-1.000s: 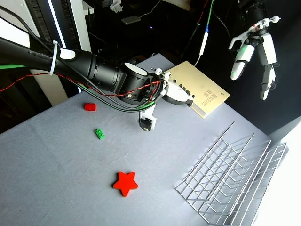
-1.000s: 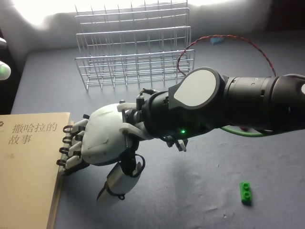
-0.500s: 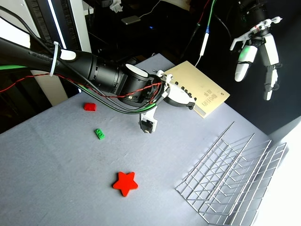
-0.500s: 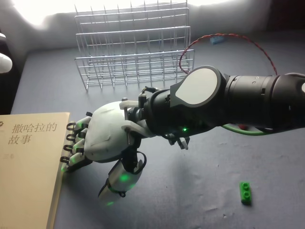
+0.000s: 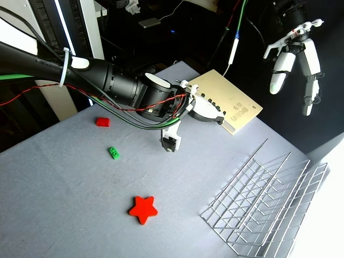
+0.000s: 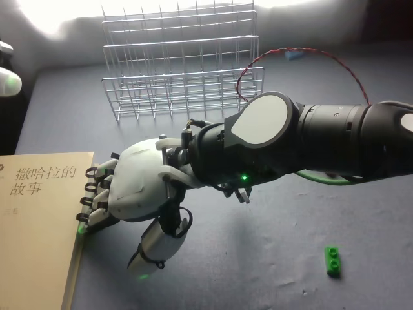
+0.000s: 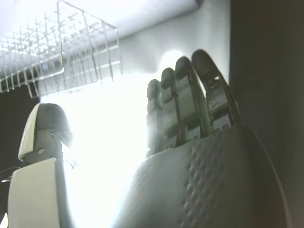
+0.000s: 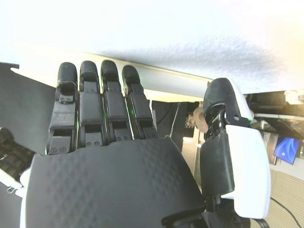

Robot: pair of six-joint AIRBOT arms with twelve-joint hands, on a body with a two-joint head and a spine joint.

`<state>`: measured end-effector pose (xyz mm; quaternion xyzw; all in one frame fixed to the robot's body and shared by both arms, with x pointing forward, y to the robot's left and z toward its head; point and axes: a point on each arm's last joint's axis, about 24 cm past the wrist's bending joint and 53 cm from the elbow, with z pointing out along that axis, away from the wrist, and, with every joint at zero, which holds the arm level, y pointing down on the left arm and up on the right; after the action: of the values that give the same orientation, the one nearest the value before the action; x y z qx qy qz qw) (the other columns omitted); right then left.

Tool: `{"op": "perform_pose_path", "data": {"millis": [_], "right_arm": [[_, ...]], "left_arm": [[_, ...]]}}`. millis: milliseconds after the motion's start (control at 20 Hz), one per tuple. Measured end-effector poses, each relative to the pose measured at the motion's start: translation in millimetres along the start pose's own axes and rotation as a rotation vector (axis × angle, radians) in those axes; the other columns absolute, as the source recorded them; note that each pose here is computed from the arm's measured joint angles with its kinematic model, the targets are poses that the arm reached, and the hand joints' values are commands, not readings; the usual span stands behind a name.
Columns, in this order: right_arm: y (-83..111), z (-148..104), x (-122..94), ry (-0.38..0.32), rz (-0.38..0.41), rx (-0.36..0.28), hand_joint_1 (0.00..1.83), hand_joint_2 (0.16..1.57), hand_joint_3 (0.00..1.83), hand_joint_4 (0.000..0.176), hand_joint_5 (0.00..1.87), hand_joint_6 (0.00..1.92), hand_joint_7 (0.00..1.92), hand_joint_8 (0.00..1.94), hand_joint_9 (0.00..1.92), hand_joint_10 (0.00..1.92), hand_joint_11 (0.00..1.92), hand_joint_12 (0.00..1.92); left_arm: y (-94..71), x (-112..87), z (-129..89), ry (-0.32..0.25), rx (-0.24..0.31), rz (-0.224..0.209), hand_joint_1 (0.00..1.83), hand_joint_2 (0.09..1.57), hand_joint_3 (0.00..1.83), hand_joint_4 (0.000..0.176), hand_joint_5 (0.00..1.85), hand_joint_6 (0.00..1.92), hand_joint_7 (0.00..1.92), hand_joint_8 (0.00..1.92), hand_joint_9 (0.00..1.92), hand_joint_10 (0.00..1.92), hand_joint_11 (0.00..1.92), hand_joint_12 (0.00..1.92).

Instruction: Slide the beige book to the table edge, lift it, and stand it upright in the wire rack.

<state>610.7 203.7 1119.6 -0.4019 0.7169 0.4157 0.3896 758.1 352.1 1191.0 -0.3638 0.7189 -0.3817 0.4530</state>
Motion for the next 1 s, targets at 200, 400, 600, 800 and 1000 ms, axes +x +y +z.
{"op": "perform_pose_path", "data": {"millis": [200,400,600,800,1000], "right_arm": [[-3.0,1,-2,-0.007,0.000,0.012,0.14,1.14,0.00,0.000,0.22,0.00,0.24,0.00,0.24,0.00,0.00,0.57],[1.4,4,-1,-0.006,-0.001,0.004,0.14,1.14,0.00,0.000,0.23,0.01,0.25,0.01,0.26,0.01,0.00,0.65],[2.0,5,-2,-0.008,-0.001,0.005,0.17,1.14,0.00,0.000,0.21,0.00,0.23,0.00,0.23,0.00,0.00,0.60],[5.3,9,-3,-0.011,0.000,0.003,0.16,1.14,0.00,0.000,0.20,0.01,0.21,0.00,0.22,0.01,0.00,0.55],[8.7,12,-3,-0.013,0.001,-0.001,0.18,1.13,0.00,0.000,0.23,0.01,0.24,0.01,0.24,0.01,0.00,0.61]], "left_arm": [[-1.3,-0.1,2,-0.002,0.003,-0.003,0.69,1.01,0.00,0.000,0.34,0.01,0.36,0.01,0.34,0.01,0.00,0.85],[-4.1,0.0,3,-0.003,0.010,-0.008,0.62,1.06,0.00,0.000,0.31,0.00,0.31,0.00,0.29,0.00,0.00,0.75],[-4.3,0.2,3,-0.003,0.010,-0.008,0.64,1.04,0.00,0.000,0.34,0.00,0.36,0.00,0.34,0.01,0.00,0.82],[-4.9,1.5,5,-0.003,0.011,-0.008,0.65,1.04,0.00,0.000,0.34,0.00,0.35,0.00,0.33,0.01,0.00,0.77],[3.9,-25.9,5,-0.109,-0.021,-0.048,0.67,1.03,0.00,0.000,0.34,0.00,0.36,0.00,0.33,0.00,0.00,0.80]]}}
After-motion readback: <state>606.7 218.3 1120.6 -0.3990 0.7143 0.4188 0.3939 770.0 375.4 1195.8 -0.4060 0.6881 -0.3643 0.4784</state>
